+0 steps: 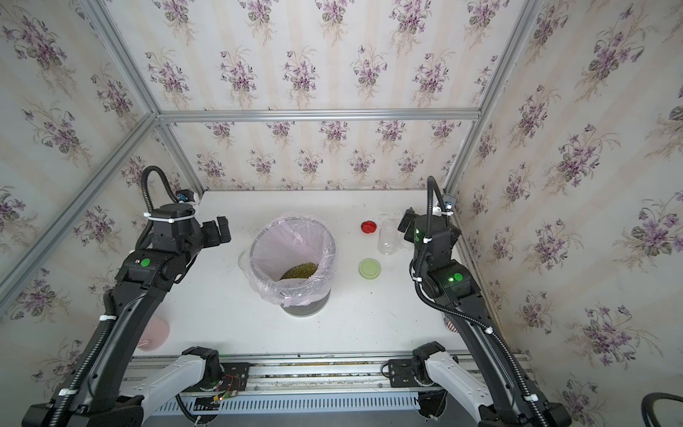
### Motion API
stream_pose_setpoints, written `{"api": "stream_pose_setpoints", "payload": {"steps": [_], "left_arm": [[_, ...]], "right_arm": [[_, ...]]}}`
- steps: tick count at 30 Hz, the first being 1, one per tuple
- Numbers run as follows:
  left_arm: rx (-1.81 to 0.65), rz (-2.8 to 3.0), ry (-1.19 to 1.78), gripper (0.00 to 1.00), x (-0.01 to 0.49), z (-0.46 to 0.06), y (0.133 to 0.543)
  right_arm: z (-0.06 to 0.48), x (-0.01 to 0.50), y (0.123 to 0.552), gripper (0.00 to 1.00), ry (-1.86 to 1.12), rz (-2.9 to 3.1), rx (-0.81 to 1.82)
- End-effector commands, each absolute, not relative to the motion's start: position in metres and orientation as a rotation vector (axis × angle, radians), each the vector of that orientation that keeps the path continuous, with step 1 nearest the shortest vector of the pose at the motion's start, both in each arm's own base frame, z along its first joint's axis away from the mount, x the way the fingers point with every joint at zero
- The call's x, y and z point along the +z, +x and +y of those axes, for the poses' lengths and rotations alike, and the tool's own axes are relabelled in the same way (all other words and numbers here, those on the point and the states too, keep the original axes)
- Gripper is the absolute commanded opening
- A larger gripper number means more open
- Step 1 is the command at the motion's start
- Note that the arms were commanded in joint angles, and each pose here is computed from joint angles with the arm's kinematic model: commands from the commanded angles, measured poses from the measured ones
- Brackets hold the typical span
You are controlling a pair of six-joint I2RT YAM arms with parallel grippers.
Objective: Empty moldy mung beans from jars
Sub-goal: Reset both arms
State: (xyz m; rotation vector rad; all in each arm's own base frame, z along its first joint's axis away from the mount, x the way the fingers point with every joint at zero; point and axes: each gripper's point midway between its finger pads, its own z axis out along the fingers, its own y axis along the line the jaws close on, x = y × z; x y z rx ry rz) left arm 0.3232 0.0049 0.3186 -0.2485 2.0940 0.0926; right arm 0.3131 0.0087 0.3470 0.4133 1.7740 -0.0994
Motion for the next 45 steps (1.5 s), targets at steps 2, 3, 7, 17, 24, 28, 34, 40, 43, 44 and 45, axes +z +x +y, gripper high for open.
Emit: {"api": "stream_pose_setpoints", "payload": {"steps": [2,3,7,17,24,28,34,40,43,44,45], "left_arm": [[0.015,2.025,-0.326,1.0,0.331,0.002,0.331],[0.016,2.021,-0.326,1.0,0.331,0.002,0.33],[0.031,1.984,-0.342,1.0,0.333,0.007,0.326],[0.096,1.905,-0.55,1.0,0.33,0.032,0.319],[0.063,1.915,-0.299,1.0,0.323,0.007,0.345],[0.031,1.891,-0.141,1.0,0.327,-0.009,0.352],[0.067,1.875,-0.135,1.0,0.323,-0.005,0.352],[0.075,1.842,-0.149,1.0,0.325,-0.002,0.349],[0.081,1.827,-0.153,1.0,0.325,-0.001,0.348],[0.084,1.821,-0.148,1.0,0.325,-0.001,0.347],[0.091,1.815,-0.147,1.0,0.326,0.0,0.347]], "right_arm": [[-0.002,0.364,0.312,1.0,0.45,1.691,-0.144],[-0.003,0.364,0.311,1.0,0.456,1.681,-0.143],[-0.014,0.365,0.299,1.0,0.512,1.618,-0.149],[-0.016,0.371,0.296,1.0,0.464,1.597,-0.195],[-0.01,0.372,0.294,1.0,0.391,1.542,-0.173],[-0.009,0.372,0.291,1.0,0.374,1.519,-0.163],[-0.004,0.364,0.295,1.0,0.34,1.54,-0.152],[0.001,0.363,0.294,1.0,0.307,1.499,-0.129],[0.0,0.361,0.293,1.0,0.298,1.496,-0.135],[0.0,0.358,0.294,1.0,0.295,1.504,-0.143],[0.0,0.356,0.295,1.0,0.292,1.511,-0.149]]}}
